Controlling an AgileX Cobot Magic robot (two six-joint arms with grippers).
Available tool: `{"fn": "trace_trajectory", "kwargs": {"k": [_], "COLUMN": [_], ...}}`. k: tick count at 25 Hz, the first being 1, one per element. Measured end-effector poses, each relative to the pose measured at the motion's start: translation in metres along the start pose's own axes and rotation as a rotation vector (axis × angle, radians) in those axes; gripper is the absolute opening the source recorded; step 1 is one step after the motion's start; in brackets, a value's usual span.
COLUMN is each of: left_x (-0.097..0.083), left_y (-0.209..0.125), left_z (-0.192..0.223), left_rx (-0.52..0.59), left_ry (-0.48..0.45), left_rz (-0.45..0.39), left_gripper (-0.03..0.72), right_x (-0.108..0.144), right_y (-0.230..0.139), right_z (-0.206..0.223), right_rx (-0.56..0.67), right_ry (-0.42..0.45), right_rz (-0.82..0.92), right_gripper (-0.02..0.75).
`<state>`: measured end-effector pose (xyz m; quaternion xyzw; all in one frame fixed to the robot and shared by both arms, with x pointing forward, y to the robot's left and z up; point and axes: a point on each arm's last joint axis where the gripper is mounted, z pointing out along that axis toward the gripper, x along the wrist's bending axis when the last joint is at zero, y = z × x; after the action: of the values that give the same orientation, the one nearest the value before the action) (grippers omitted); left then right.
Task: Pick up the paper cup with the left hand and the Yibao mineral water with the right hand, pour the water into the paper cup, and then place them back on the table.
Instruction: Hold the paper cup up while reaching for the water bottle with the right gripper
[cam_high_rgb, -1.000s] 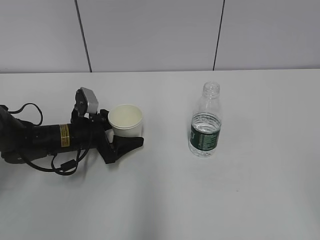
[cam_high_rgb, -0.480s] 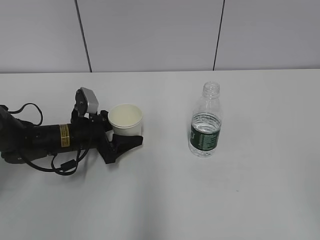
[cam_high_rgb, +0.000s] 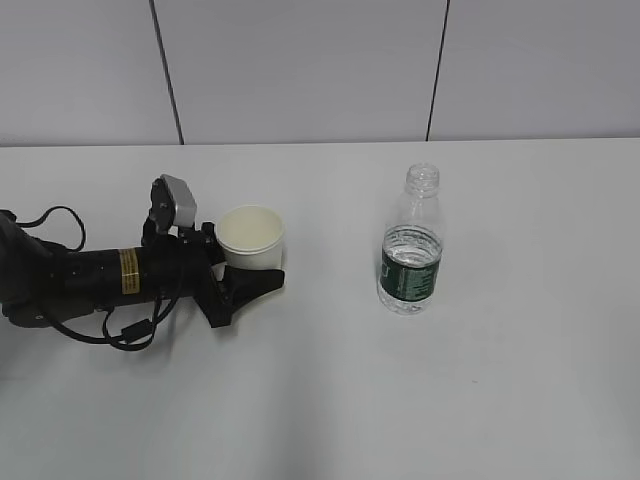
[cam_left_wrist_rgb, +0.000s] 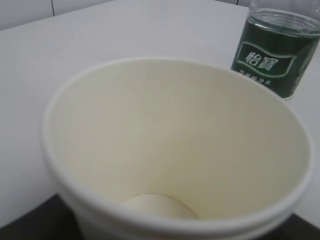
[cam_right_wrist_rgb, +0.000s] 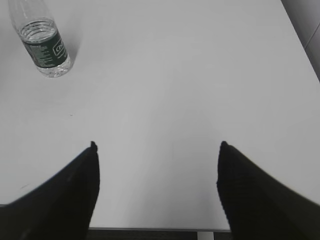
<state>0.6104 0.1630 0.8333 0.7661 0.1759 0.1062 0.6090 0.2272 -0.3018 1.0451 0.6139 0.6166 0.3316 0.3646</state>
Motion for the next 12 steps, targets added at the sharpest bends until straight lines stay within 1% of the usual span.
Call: {"fn": "trace_trajectory", "kwargs": {"k": [12], "left_x": [-0.0003], "left_y": [-0.0001], "left_z": [0.0000], "left_rx": [0.002], "left_ry": [-0.003], "left_rz": [0.002], "left_gripper": [0.468], "right_x": [0.0000], "right_y": [0.0000], "right_z": [0.0000], "right_rx": [0.000], "right_ry": [0.000], "right_rz": [0.000], "right_gripper": [0.568]}}
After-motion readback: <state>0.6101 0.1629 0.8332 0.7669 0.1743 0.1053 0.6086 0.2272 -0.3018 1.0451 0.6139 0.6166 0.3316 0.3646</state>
